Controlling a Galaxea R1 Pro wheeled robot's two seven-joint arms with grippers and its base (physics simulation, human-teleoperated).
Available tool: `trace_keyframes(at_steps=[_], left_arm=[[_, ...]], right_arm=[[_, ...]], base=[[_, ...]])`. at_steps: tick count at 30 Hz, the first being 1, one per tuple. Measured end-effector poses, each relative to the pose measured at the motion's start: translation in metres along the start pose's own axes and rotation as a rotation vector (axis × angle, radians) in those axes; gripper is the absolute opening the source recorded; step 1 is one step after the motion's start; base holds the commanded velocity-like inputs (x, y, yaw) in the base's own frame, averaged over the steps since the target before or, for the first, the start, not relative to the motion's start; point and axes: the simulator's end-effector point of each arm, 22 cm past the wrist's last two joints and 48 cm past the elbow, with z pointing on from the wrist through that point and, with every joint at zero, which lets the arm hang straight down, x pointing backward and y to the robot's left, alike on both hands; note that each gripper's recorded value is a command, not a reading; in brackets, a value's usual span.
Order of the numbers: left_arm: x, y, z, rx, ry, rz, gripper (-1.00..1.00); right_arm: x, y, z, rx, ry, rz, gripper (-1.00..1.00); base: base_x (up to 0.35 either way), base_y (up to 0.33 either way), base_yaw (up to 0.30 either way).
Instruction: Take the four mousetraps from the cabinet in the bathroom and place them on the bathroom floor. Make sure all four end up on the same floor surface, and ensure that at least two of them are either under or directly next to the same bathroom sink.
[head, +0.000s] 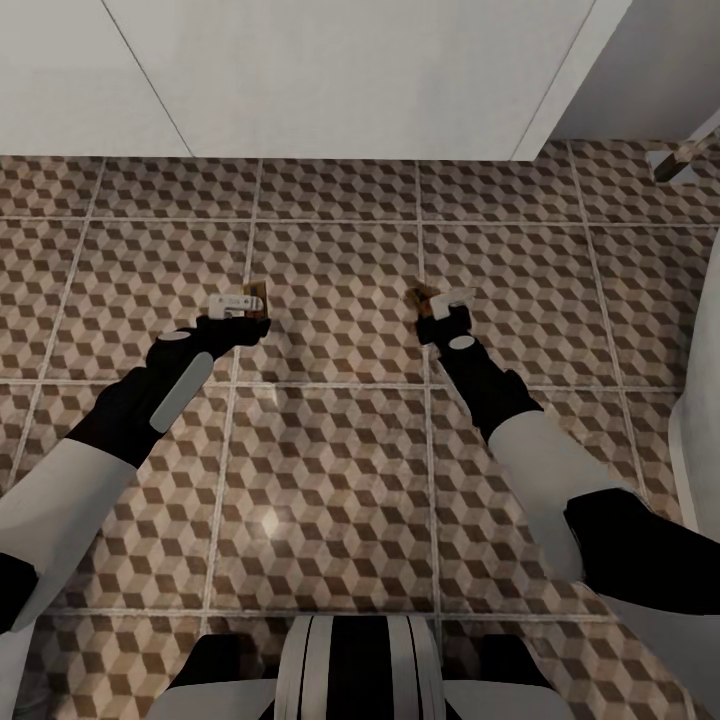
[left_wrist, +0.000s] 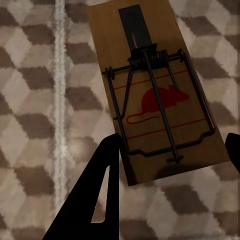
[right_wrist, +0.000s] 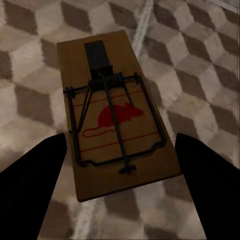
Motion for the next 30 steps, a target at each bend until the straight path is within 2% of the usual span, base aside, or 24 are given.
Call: trace_keyframes(at_steps=[7, 14, 19, 24, 26, 27, 28, 30], left_arm=[[-0.007, -0.003, -0.002, 0.007, -0.014, 0.001, -1.00], [-0.011, -0.004, -0.004, 0.009, -0.022, 0.004, -1.00], [-0.006, -0.001, -0.003, 0.003, -0.013, 0.005, -1.00], [0.005, 0.006, -0.001, -0.020, 0.007, -0.002, -1.00], [0.034, 0.021, 0.009, -0.058, 0.074, -0.023, -1.00], [0.072, 0.023, 0.018, -0.080, 0.155, -0.046, -1.00], [0.099, 0.024, 0.023, -0.096, 0.211, -0.059, -1.00], [0.133, 0.024, 0.028, -0.119, 0.264, -0.080, -1.00]], right_arm=[[-0.049, -0.017, 0.006, 0.020, -0.048, 0.007, -1.00], [-0.093, -0.011, 0.005, 0.012, -0.100, 0.015, -1.00], [-0.125, -0.012, 0.001, 0.014, -0.230, 0.031, -1.00], [-0.131, -0.012, -0.001, 0.016, -0.262, 0.033, -1.00], [-0.131, -0.011, -0.001, 0.015, -0.262, 0.034, -1.00], [-0.132, -0.009, -0.001, 0.013, -0.262, 0.035, -1.00], [-0.132, -0.006, -0.002, 0.011, -0.262, 0.036, -1.00], [-0.127, -0.002, 0.000, 0.013, -0.250, 0.037, -1.00]], base=[[0.000, 0.000, 0.000], [0.000, 0.000, 0.000], [0.000, 0.000, 0.000], [0.000, 0.000, 0.000], [0.000, 0.000, 0.000], [0.000, 0.000, 0.000], [0.000, 0.000, 0.000], [0.000, 0.000, 0.000]])
